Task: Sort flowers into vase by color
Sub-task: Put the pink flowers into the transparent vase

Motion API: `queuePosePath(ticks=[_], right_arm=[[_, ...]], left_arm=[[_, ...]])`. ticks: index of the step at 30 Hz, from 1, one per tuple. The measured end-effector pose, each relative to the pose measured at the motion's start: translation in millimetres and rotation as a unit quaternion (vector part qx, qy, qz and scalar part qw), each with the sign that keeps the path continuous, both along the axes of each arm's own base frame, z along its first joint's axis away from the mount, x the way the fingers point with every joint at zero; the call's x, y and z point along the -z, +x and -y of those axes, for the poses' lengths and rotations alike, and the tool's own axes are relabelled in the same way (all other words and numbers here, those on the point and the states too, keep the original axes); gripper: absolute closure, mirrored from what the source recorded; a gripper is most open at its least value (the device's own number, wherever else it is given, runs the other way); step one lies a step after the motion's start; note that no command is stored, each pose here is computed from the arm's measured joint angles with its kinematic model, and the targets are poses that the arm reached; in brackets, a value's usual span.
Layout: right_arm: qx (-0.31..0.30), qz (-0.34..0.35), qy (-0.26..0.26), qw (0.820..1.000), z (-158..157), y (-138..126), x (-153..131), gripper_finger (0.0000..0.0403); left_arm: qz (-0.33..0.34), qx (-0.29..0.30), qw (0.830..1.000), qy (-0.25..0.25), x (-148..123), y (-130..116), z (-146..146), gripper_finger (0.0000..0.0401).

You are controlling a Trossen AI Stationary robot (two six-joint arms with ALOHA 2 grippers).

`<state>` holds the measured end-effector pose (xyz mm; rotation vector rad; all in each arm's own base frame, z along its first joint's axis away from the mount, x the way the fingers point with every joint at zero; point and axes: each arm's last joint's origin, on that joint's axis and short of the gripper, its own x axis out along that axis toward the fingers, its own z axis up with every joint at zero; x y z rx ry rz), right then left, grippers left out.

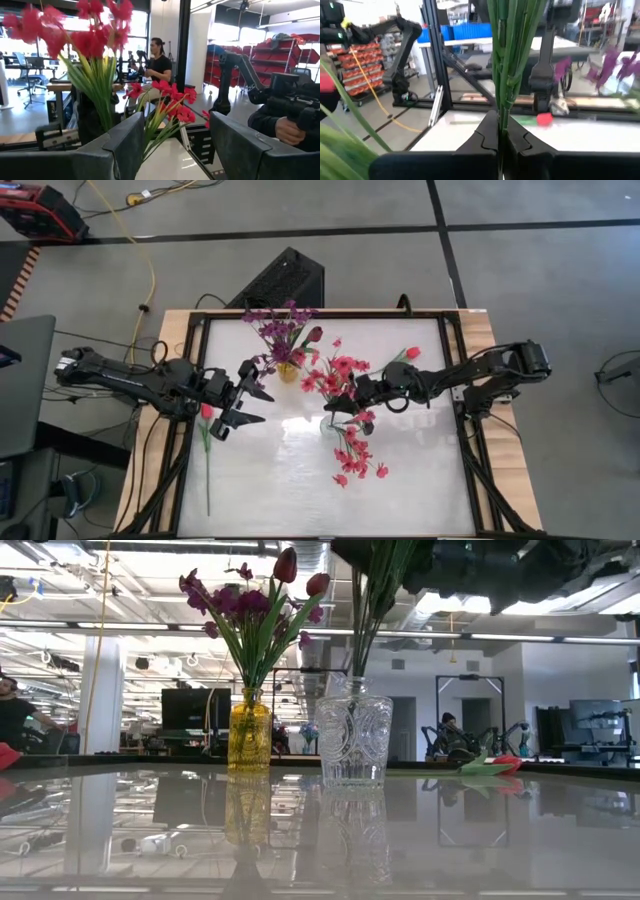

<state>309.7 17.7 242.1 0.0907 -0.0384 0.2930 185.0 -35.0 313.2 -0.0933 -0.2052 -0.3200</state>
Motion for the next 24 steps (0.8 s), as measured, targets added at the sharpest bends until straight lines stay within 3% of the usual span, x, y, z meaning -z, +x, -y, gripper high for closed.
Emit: queuePosePath(ticks=[17, 24], right_arm=[[-0.003, -0.024, -0.008, 1.0, -1, 11, 23, 0.0377], [-0.012, -0.033, -0.009, 0.999, 2, 10, 24, 0.035]], left_arm=[[-0.014, 0.0, 1.0, -0.001, 3, 1, 0, 0.0186], [-0.014, 0.0, 1.0, -0.001, 3, 1, 0, 0.0186]])
